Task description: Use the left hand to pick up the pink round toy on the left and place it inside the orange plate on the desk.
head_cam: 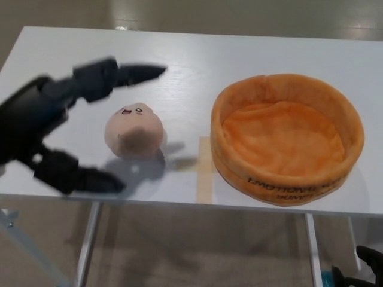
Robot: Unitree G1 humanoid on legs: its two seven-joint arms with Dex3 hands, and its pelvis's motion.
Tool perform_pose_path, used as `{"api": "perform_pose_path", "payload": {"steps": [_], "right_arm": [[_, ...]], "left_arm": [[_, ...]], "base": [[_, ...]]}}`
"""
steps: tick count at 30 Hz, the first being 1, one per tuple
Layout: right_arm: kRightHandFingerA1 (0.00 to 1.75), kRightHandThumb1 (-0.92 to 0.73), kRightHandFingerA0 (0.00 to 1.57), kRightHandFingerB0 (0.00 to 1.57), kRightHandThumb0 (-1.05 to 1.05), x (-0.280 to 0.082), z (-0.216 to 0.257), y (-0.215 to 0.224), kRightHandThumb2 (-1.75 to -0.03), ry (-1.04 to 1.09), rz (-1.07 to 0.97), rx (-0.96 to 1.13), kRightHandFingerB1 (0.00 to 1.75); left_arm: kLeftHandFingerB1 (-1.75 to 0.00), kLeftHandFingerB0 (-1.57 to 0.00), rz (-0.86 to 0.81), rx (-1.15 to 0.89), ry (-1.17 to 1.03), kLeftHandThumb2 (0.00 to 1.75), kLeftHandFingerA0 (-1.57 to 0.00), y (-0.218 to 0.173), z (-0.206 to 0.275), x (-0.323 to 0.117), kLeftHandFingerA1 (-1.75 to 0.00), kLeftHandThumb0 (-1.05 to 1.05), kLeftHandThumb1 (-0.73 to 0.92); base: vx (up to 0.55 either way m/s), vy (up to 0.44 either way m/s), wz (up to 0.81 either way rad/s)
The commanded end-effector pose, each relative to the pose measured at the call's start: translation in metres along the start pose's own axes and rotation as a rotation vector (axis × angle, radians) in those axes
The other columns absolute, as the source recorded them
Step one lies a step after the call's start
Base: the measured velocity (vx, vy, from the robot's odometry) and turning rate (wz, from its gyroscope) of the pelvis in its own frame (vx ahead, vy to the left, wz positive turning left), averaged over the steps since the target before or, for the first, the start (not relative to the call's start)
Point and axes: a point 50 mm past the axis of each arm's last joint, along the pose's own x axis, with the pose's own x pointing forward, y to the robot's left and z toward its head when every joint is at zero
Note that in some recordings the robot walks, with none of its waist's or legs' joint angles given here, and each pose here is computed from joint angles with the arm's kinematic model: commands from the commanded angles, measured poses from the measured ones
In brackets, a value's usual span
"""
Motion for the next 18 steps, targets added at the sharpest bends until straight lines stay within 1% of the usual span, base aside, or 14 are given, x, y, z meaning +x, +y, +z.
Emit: {"api": "perform_pose_path", "payload": {"steps": [1, 2, 4, 5, 7, 8, 9, 10, 11, 12, 13, 14, 15, 18], "right_arm": [[0.78, -0.33, 0.42, 0.19, -0.36, -0.001, -0.005, -0.004, -0.98, 0.017, -0.007, 0.004, 0.64], [0.81, -0.32, 0.44, 0.19, -0.4, -0.001, -0.005, -0.004, -0.99, 0.017, -0.008, 0.008, 0.65], [0.79, -0.31, 0.42, 0.2, -0.39, -0.001, -0.005, -0.004, -0.98, 0.015, -0.009, -0.001, 0.65], [0.79, -0.31, 0.43, 0.2, -0.36, -0.001, -0.005, -0.004, -0.97, 0.015, -0.011, -0.011, 0.65], [0.79, -0.31, 0.43, 0.2, -0.36, -0.001, -0.005, -0.004, -0.97, 0.017, -0.012, -0.011, 0.65], [0.79, -0.31, 0.42, 0.2, -0.36, -0.001, -0.005, -0.004, -0.97, 0.016, -0.009, -0.005, 0.65], [0.79, -0.31, 0.42, 0.2, -0.36, -0.001, -0.005, -0.004, -0.97, 0.016, -0.007, -0.002, 0.65], [1.04, -0.39, 0.31, 0.13, -0.38, -0.001, -0.005, -0.004, -0.85, 0.015, -0.007, 0.008, 0.82], [1.04, -0.39, 0.31, 0.13, -0.38, -0.001, -0.005, -0.004, -0.85, 0.015, -0.007, 0.016, 0.82], [0.79, -0.32, 0.43, 0.19, -0.37, -0.001, -0.005, -0.004, -0.98, 0.017, -0.007, 0.002, 0.65], [0.79, -0.32, 0.43, 0.19, -0.37, -0.001, -0.005, -0.004, -0.98, 0.018, -0.007, -0.004, 0.65], [0.79, -0.32, 0.42, 0.19, -0.37, -0.001, -0.005, -0.004, -0.98, 0.016, -0.003, -0.01, 0.65], [1.02, -0.39, 0.32, 0.12, -0.37, -0.001, -0.005, -0.004, -0.86, 0.013, -0.002, -0.006, 0.82], [1.04, -0.38, 0.32, 0.12, -0.36, -0.002, -0.006, -0.004, -0.87, 0.009, -0.003, -0.002, 0.83]], "left_arm": [[-0.33, -0.11, -0.014, 0.242, 0.203, 0.62, -0.04, 0.008, -0.036, 0.026, -0.19, -0.3, 0.4], [-0.28, -0.14, -0.022, 0.271, 0.266, 0.53, 0.0, 0.009, -0.046, 0.033, -0.24, -0.24, 0.42], [-0.28, -0.13, -0.028, 0.291, 0.307, 0.53, 0.0, 0.009, -0.053, 0.036, -0.2, -0.26, 0.41], [-0.33, -0.1, -0.039, 0.307, 0.345, 0.65, 0.0, 0.008, -0.061, 0.04, -0.13, -0.32, 0.35], [-0.33, -0.1, -0.053, 0.323, 0.378, 0.65, 0.0, 0.007, -0.068, 0.042, -0.13, -0.32, 0.35], [-0.28, -0.11, -0.062, 0.328, 0.398, 0.54, 0.0, 0.006, -0.07, 0.043, -0.11, -0.31, 0.41], [-0.28, -0.11, -0.065, 0.331, 0.407, 0.54, 0.0, 0.006, -0.072, 0.043, -0.11, -0.31, 0.41], [-0.28, -0.12, -0.068, 0.339, 0.41, 0.54, 0.0, 0.006, -0.073, 0.044, -0.1, -0.32, 0.4], [-0.28, -0.12, -0.07, 0.344, 0.413, 0.54, 0.0, 0.006, -0.074, 0.045, -0.1, -0.32, 0.4], [-0.31, -0.07, -0.1, 0.36, 0.457, 0.65, 0.0, 0.003, -0.082, 0.047, -0.1, -0.4, 0.3], [-0.31, -0.07, -0.108, 0.365, 0.468, 0.65, 0.0, 0.002, -0.084, 0.048, -0.1, -0.4, 0.3], [-0.23, -0.1, -0.132, 0.377, 0.501, 0.66, 0.0, -0.001, -0.09, 0.049, -0.01, -0.45, 0.34], [-0.25, -0.08, -0.148, 0.388, 0.521, 0.69, 0.0, -0.003, -0.094, 0.049, -0.07, -0.44, 0.34], [-0.29, -0.08, -0.17, 0.408, 0.55, 0.7, 0.0, -0.007, -0.102, 0.051, -0.13, -0.41, 0.32]], "base": [[0.0, 0.0, 0.0], [0.0, 0.0, 0.0], [0.0, 0.0, 0.0], [0.0, 0.0, 0.0], [0.0, 0.0, 0.0], [0.0, 0.0, 0.0], [0.0, 0.0, 0.0], [0.0, 0.0, 0.0], [0.0, 0.0, 0.0], [0.0, 0.0, 0.0], [0.0, 0.0, 0.0], [0.0, 0.0, 0.0], [0.0, 0.0, 0.0], [0.0, 0.0, 0.0]]}}
